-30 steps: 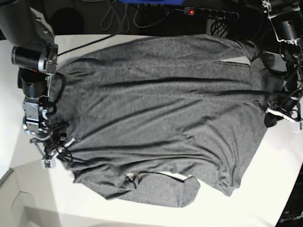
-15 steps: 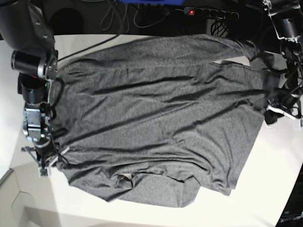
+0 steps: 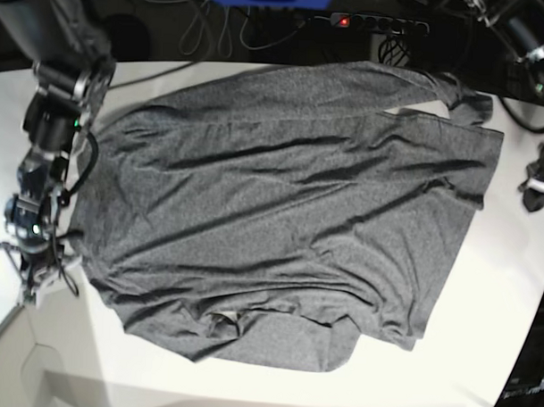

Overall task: Layout the t-shirt on the table in an organized manner, then fold the t-shirt properly
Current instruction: 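Drag the held corners outward with both grippers to stretch the shirt, then pull the shirt edges away from each other with both grippers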

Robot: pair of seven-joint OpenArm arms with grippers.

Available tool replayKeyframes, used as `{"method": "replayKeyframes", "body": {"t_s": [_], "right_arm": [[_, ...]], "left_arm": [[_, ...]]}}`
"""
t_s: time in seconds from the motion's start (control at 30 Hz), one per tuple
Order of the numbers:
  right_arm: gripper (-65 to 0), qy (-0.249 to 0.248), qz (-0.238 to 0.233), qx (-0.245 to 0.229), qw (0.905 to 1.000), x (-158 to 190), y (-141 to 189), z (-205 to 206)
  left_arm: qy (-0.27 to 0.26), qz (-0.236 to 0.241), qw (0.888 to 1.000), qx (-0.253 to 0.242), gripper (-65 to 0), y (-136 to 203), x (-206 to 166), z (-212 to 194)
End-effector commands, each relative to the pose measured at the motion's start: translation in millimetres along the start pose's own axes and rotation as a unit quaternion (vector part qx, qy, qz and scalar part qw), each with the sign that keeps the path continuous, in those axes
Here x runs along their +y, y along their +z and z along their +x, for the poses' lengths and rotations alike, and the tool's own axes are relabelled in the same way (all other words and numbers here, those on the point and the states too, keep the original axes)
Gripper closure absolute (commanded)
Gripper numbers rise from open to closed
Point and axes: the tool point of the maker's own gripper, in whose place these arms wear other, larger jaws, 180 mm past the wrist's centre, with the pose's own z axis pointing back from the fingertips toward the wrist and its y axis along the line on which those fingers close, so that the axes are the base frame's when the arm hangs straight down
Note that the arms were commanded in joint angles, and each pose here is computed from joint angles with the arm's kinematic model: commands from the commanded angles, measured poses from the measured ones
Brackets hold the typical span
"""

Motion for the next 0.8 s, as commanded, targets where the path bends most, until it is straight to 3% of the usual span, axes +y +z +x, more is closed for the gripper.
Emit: {"method": "replayKeyframes", "body": {"t_s": [0.0, 0.13, 0.3, 0.47, 0.77], "right_arm": [[0.0, 0.002, 0.011, -0.028, 0.9995, 3, 10, 16], [0.0, 0.039, 0.046, -0.003, 0.9982, 29, 49, -21], [0.0, 0.056, 0.090, 0.021, 0.9942, 66, 78, -62], [0.0, 0.044, 0.114, 0.059, 0.9907, 80, 67, -90], [0.0, 0.041, 0.107, 0.101, 0.9883, 48, 35, -99]], "left_arm": [[0.005, 0.012, 1.000, -0.024, -0.4, 11, 8, 11], [0.032, 0.040, 0.998, -0.028, -0.5, 32, 23, 2], [0.031, 0.029, 0.999, -0.009, -0.5, 32, 5, -13], [0.008, 0.011, 1.000, 0.007, -0.3, 31, -17, -23], [-0.053, -0.020, 0.998, 0.024, -0.2, 38, -56, -35]]}}
